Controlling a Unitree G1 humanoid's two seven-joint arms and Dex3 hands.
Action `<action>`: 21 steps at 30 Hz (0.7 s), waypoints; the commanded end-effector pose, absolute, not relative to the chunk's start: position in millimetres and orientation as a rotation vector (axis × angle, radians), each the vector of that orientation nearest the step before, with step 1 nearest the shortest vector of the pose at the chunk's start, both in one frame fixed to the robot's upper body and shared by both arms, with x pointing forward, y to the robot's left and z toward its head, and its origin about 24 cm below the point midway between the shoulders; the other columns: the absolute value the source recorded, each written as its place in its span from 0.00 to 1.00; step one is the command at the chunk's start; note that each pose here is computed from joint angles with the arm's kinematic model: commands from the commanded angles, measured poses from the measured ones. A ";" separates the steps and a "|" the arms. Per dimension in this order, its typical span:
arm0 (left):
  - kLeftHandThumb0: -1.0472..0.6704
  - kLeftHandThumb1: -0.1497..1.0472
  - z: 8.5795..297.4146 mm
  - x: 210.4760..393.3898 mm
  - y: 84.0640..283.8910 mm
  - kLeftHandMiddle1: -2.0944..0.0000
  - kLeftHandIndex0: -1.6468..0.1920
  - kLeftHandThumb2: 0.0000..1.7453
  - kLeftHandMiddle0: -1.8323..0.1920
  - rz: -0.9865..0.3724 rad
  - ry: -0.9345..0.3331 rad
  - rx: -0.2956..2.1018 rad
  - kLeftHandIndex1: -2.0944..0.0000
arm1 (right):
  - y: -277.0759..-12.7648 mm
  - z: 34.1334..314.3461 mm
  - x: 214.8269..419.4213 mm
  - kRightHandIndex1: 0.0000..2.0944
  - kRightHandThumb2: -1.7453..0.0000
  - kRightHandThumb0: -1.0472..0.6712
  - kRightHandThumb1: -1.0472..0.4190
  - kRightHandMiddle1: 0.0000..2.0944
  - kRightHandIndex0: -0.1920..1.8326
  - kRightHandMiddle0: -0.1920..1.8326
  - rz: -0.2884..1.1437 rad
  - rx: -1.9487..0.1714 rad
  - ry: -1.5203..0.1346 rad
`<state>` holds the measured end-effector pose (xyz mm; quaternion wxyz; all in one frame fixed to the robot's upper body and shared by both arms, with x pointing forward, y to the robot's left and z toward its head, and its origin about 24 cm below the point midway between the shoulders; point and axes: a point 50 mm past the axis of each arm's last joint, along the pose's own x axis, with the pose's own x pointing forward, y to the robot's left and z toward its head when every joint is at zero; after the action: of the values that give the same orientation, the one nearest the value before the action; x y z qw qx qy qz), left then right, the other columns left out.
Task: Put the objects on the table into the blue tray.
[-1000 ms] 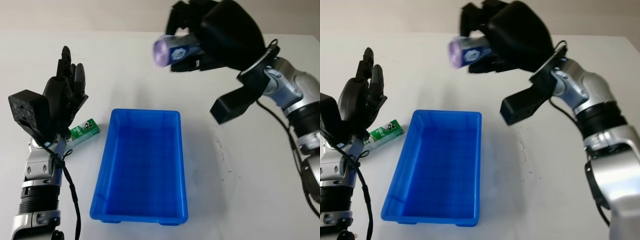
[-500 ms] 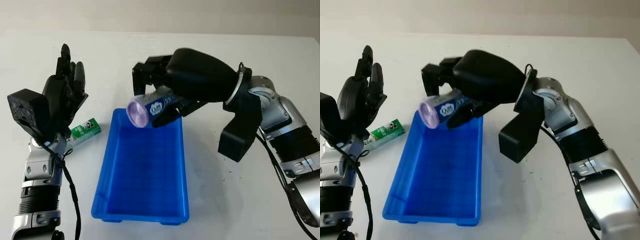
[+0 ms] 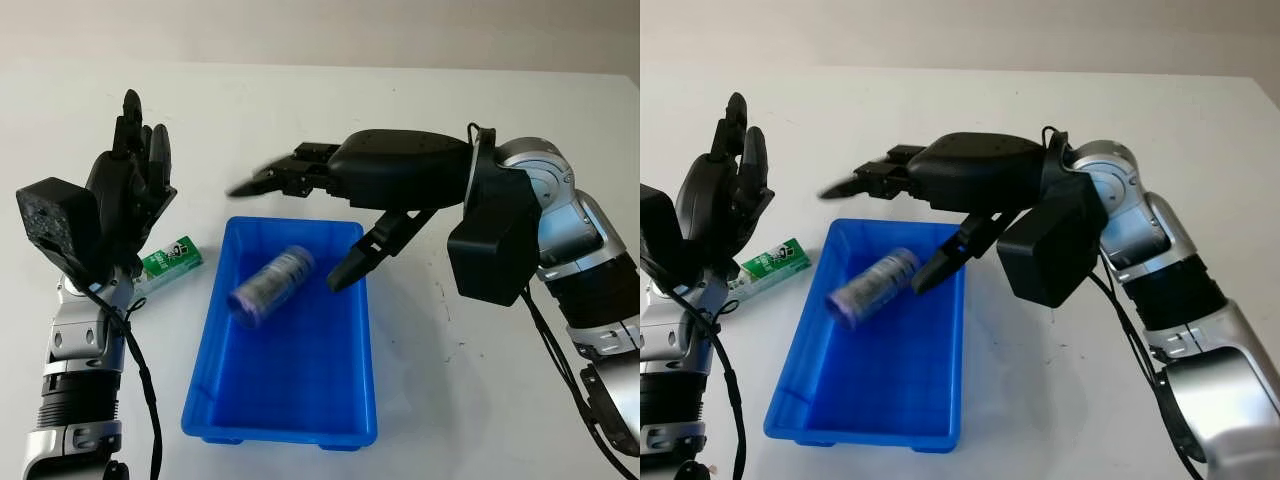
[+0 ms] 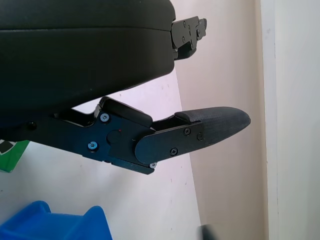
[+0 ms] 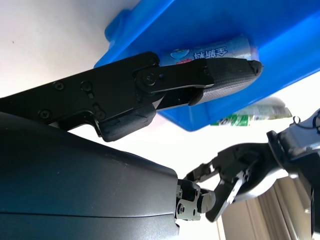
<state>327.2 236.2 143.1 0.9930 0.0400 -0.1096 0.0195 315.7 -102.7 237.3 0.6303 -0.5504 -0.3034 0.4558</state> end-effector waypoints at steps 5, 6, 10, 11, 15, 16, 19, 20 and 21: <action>0.16 1.00 143.6 326.7 236.6 1.00 1.00 0.37 1.00 0.048 -0.237 0.082 1.00 | -119.2 247.5 324.9 0.00 0.60 0.03 0.00 0.00 0.00 0.00 0.826 -1.039 -0.701; 0.16 1.00 143.5 326.6 236.7 1.00 1.00 0.38 1.00 0.047 -0.237 0.085 1.00 | -124.2 248.2 327.3 0.00 0.58 0.04 0.00 0.00 0.00 0.00 0.784 -0.992 -0.691; 0.16 1.00 143.3 326.7 236.7 1.00 1.00 0.38 1.00 0.046 -0.238 0.086 1.00 | -142.0 243.6 337.4 0.00 0.54 0.05 0.00 0.00 0.00 0.00 0.618 -0.819 -0.638; 0.16 1.00 143.2 326.8 236.7 1.00 1.00 0.38 1.00 0.047 -0.239 0.085 1.00 | -146.9 241.1 339.8 0.00 0.53 0.06 0.00 0.00 0.00 0.00 0.572 -0.780 -0.616; 0.15 1.00 142.7 326.9 237.3 1.00 1.00 0.38 1.00 0.046 -0.235 0.077 1.00 | -168.1 217.3 349.0 0.00 0.55 0.09 0.00 0.00 0.00 0.00 0.353 -0.551 -0.498; 0.15 1.00 142.3 327.1 237.8 1.00 1.00 0.38 1.00 0.047 -0.233 0.078 1.00 | -174.2 208.7 350.4 0.00 0.56 0.09 0.00 0.00 0.00 0.00 0.299 -0.492 -0.451; 0.16 1.00 141.8 327.6 238.8 1.00 1.00 0.38 1.00 0.046 -0.233 0.083 1.00 | -183.7 193.0 351.4 0.00 0.57 0.12 0.00 0.00 0.00 0.00 0.206 -0.398 -0.367; 0.16 1.00 141.9 327.9 238.8 1.00 1.00 0.38 1.00 0.045 -0.232 0.082 1.00 | -187.0 188.3 351.3 0.00 0.57 0.12 0.00 0.00 0.00 0.00 0.184 -0.378 -0.346; 0.16 1.00 142.0 328.0 239.0 1.00 1.00 0.38 1.00 0.044 -0.231 0.080 1.00 | -189.0 185.3 351.0 0.00 0.56 0.14 0.00 0.00 0.00 0.00 0.170 -0.366 -0.332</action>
<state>328.1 237.1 138.0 0.9934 0.0366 -0.1061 0.0215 351.8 -185.4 186.8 0.9618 -0.1946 -0.1669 0.0959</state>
